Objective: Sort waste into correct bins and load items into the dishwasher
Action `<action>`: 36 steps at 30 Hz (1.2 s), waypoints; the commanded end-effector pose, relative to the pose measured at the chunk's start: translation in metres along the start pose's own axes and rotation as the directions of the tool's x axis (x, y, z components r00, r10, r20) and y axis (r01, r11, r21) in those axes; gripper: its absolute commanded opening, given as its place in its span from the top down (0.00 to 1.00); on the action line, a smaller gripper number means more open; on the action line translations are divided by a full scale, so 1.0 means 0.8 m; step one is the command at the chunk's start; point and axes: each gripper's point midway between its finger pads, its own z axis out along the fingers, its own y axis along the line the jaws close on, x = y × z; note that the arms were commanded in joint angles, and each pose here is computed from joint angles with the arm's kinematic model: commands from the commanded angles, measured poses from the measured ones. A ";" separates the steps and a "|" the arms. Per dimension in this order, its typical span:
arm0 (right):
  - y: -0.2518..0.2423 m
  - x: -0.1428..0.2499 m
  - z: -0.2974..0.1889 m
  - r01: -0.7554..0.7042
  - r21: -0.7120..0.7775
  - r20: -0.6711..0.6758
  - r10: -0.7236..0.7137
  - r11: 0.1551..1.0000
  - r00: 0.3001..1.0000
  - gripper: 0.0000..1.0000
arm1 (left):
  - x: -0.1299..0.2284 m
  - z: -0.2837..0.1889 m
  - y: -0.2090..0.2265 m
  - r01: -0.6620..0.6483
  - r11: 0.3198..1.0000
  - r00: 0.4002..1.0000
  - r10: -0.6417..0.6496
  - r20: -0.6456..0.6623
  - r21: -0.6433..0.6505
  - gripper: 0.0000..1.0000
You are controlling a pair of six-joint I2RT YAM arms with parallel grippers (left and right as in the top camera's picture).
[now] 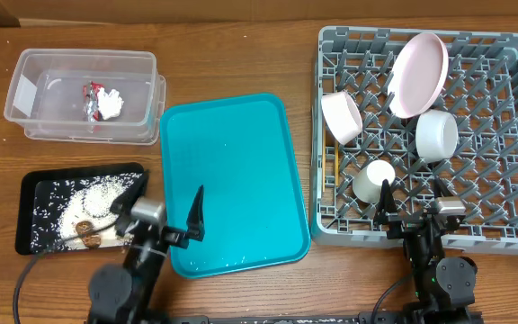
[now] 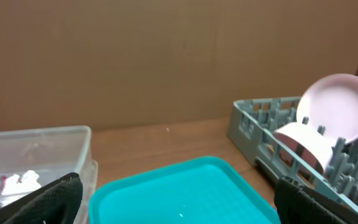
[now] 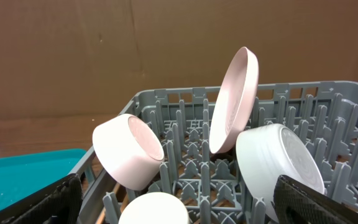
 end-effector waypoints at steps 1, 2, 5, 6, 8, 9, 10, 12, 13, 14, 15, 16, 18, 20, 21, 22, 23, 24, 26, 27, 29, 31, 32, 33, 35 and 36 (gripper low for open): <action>-0.002 0.002 0.000 0.000 0.004 0.003 0.000 1.000 1.000 0.00 | 0.008 -0.009 0.008 -0.017 1.000 0.999 0.018 0.051 -0.025 0.00; -0.001 0.002 0.000 0.000 0.003 0.003 0.000 1.000 1.000 0.00 | 0.014 -0.008 0.010 -0.009 0.999 0.998 0.011 0.055 -0.031 0.00; -0.001 0.002 0.000 0.000 0.003 0.003 0.000 1.000 1.000 0.00 | 0.036 -0.002 0.012 0.035 0.999 0.998 -0.033 0.044 -0.031 0.00; -0.001 0.002 0.000 0.000 0.003 0.003 0.000 1.000 1.000 0.00 | 0.046 0.000 0.013 0.054 0.998 0.998 -0.053 0.035 -0.032 0.00; -0.001 0.002 0.000 0.000 0.003 0.003 0.000 1.000 1.000 0.00 | 0.064 0.003 0.014 0.088 0.996 0.996 -0.087 0.018 -0.032 0.00; -0.001 0.002 0.000 0.000 0.003 0.003 0.000 1.000 1.000 0.00 | 0.073 0.002 0.015 0.111 0.993 0.994 -0.112 -0.016 -0.039 0.00; -0.002 0.002 0.000 0.000 0.004 0.003 0.000 1.000 1.000 0.00 | 0.079 0.002 0.015 0.116 0.992 0.993 -0.118 -0.032 -0.041 0.00; -0.002 0.002 0.000 0.001 0.004 0.003 -0.001 1.000 1.000 0.00 | 0.092 0.002 0.016 0.117 0.992 0.990 -0.121 -0.076 -0.049 0.00; -0.002 0.002 0.000 0.000 0.004 0.003 0.000 1.000 1.000 0.00 | 0.101 0.001 0.016 0.119 0.992 0.987 -0.124 -0.103 -0.052 0.00; -0.002 0.002 0.000 0.000 0.004 0.003 0.000 1.000 1.000 0.00 | 0.102 0.001 0.016 0.119 0.991 0.987 -0.124 -0.106 -0.054 0.00; -0.002 0.002 0.000 0.000 0.004 0.003 0.000 1.000 1.000 0.00 | 0.102 0.001 0.016 0.119 0.991 0.986 -0.125 -0.107 -0.054 0.00; -0.001 0.002 0.000 0.000 0.003 0.003 0.000 1.000 1.000 0.00 | 0.102 0.001 0.016 0.119 0.991 0.986 -0.125 -0.109 -0.054 0.00; -0.002 0.002 0.000 0.000 0.004 0.003 0.000 1.000 1.000 0.00 | 0.103 0.001 0.016 0.119 0.991 0.986 -0.125 -0.109 -0.054 0.00; -0.001 0.002 0.000 0.001 0.003 0.003 -0.001 1.000 1.000 0.00 | 0.102 0.001 0.016 0.119 0.991 0.986 -0.125 -0.109 -0.054 0.00; -0.002 0.002 0.000 0.000 0.004 0.003 0.000 1.000 1.000 0.00 | 0.102 0.001 0.016 0.119 0.991 0.986 -0.125 -0.109 -0.054 0.00; -0.002 0.002 0.000 0.000 0.004 0.003 0.000 1.000 1.000 0.00 | 0.102 0.001 0.016 0.119 0.991 0.986 -0.125 -0.109 -0.054 0.00; -0.001 0.002 0.000 0.000 0.003 0.003 0.000 1.000 1.000 0.00 | 0.102 0.001 0.016 0.119 0.991 0.986 -0.125 -0.109 -0.054 0.00; -0.001 0.002 0.000 0.000 0.003 0.003 0.000 1.000 1.000 0.00 | 0.102 0.001 0.016 0.119 0.991 0.986 -0.125 -0.109 -0.054 0.00; -0.002 0.002 0.000 0.000 0.004 0.003 0.000 1.000 1.000 0.00 | 0.102 0.001 0.016 0.119 0.991 0.986 -0.125 -0.109 -0.054 0.00; -0.001 0.002 0.000 0.001 0.003 0.003 -0.001 1.000 1.000 0.00 | 0.103 0.001 0.016 0.119 0.991 0.986 -0.125 -0.109 -0.054 0.00; -0.002 0.002 0.000 0.000 0.004 0.003 0.000 1.000 1.000 0.00 | 0.102 0.001 0.016 0.119 0.991 0.986 -0.125 -0.109 -0.054 0.00; -0.002 0.002 0.000 0.000 0.004 0.003 0.000 1.000 1.000 0.00 | 0.102 0.001 0.016 0.119 0.991 0.986 -0.125 -0.109 -0.054 0.00; -0.001 0.002 0.000 0.000 0.003 0.003 0.000 1.000 1.000 0.00 | 0.102 0.001 0.016 0.119 0.991 0.986 -0.125 -0.109 -0.054 0.00; -0.002 0.002 0.000 0.000 0.004 0.003 0.000 1.000 1.000 0.00 | 0.102 0.001 0.016 0.119 0.991 0.986 -0.125 -0.109 -0.054 0.00; -0.001 0.002 0.000 0.000 0.003 0.003 0.000 1.000 1.000 0.00 | 0.102 0.001 0.016 0.119 0.991 0.986 -0.125 -0.109 -0.054 0.00; -0.001 0.002 0.000 0.000 0.003 0.003 0.000 1.000 1.000 0.00 | 0.102 0.001 0.016 0.119 0.991 0.986 -0.125 -0.109 -0.054 0.00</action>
